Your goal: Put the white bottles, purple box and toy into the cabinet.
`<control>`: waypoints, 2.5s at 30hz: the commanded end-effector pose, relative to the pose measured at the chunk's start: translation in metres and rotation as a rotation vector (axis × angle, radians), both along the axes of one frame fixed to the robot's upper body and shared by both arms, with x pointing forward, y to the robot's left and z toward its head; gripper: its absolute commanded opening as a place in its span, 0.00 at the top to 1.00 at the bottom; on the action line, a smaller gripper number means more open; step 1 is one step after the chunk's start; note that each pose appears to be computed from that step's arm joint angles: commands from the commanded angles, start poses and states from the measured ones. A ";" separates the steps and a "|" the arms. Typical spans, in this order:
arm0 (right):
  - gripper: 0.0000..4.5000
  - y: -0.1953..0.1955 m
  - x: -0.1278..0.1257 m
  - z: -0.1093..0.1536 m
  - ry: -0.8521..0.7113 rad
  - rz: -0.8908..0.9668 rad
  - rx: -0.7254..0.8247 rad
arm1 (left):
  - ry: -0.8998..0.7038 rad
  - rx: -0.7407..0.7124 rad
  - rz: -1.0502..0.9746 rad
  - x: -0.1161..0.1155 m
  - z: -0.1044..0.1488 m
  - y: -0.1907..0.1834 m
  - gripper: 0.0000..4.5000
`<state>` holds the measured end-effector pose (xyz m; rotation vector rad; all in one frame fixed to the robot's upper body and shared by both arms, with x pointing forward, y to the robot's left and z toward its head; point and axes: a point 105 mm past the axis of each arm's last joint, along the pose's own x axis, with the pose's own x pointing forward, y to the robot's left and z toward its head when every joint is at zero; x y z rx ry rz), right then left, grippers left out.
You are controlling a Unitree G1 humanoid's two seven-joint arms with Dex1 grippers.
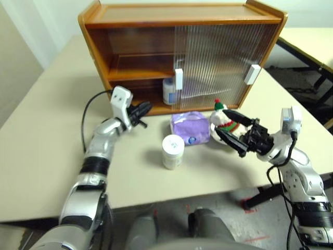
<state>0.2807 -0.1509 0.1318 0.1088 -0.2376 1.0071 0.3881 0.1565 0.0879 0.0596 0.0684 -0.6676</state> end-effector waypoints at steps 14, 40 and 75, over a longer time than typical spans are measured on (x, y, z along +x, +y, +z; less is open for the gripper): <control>0.00 -0.014 0.007 -0.002 0.001 0.023 -0.048 | 0.120 0.182 -0.583 -0.124 -0.036 0.024 0.01; 0.00 -0.015 -0.002 -0.004 0.018 0.023 -0.093 | 0.128 0.116 -0.720 -0.114 -0.063 -0.063 0.01; 0.00 -0.005 0.000 0.000 0.016 0.022 -0.078 | -0.008 0.087 0.123 0.020 -0.019 -0.013 0.33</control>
